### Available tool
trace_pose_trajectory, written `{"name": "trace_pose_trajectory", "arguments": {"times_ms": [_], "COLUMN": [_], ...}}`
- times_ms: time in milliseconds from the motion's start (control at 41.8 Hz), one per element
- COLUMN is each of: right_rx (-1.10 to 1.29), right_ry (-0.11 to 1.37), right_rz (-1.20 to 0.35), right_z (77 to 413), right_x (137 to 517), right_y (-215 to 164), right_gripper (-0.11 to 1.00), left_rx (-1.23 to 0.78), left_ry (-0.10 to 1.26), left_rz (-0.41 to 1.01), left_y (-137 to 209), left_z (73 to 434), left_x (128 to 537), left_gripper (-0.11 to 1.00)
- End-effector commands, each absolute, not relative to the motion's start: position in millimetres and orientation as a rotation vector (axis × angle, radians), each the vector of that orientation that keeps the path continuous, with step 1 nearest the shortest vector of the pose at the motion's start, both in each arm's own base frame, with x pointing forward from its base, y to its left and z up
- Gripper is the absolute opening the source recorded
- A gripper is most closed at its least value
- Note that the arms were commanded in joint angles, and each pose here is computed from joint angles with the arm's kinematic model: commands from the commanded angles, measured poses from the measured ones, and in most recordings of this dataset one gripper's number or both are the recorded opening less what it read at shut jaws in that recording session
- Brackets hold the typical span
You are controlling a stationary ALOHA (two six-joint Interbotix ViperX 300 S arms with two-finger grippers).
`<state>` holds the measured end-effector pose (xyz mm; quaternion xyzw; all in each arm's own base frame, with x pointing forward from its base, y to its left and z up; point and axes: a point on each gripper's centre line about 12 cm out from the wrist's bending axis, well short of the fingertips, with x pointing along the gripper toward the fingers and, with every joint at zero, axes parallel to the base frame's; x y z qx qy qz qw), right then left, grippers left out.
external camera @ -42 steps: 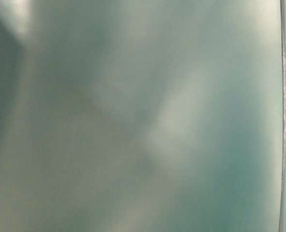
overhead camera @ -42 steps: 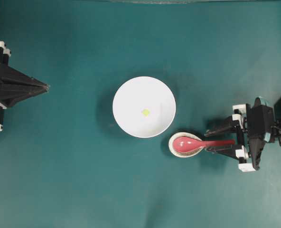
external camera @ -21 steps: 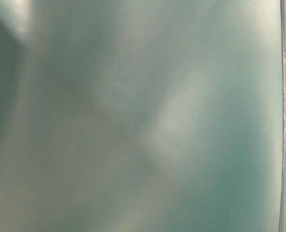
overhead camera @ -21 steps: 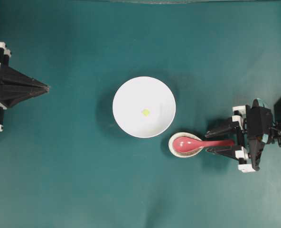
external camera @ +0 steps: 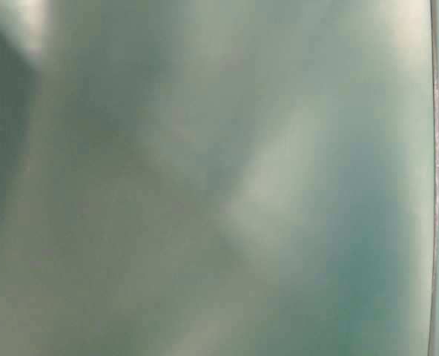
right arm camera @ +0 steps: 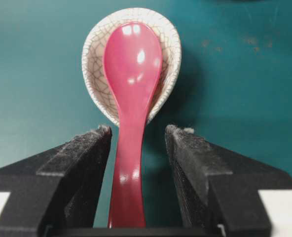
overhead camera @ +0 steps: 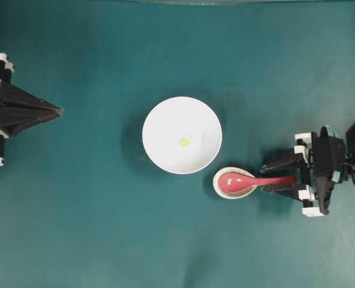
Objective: Scoop the yellow hexagonal prism block from the bowl with a spoon using the right arm.
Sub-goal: 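Close the right gripper on the red spoon handle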
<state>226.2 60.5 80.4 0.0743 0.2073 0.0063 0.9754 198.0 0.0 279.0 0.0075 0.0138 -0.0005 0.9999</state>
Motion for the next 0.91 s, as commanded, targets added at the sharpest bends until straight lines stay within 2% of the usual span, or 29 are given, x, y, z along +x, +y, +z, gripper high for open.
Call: {"name": "trace_pose_trajectory", "arguments": {"times_ms": [0, 192, 623, 886], "right_rx": [0.148, 0.140, 0.142, 0.153], "right_ry": [0.401, 0.401, 0.403, 0.408], "right_rz": [0.017, 0.019, 0.018, 0.018], "right_z": [83.8, 83.8, 83.8, 84.4], "right_x": [228.4, 228.4, 229.2, 232.6], "right_y": [62.0, 62.0, 62.3, 64.3], "right_gripper": [0.54, 0.51, 0.24, 0.23], "left_rx": [0.018, 0.018, 0.018, 0.018], "left_ry": [0.008, 0.006, 0.006, 0.011], "left_rz": [-0.003, -0.003, -0.001, -0.003], "left_y": [-0.3, -0.3, 0.0, -0.3], "left_z": [287.8, 288.1, 288.1, 287.0], "left_x": [201.0, 200.7, 200.7, 200.9], "left_gripper": [0.01, 0.01, 0.01, 0.01]}}
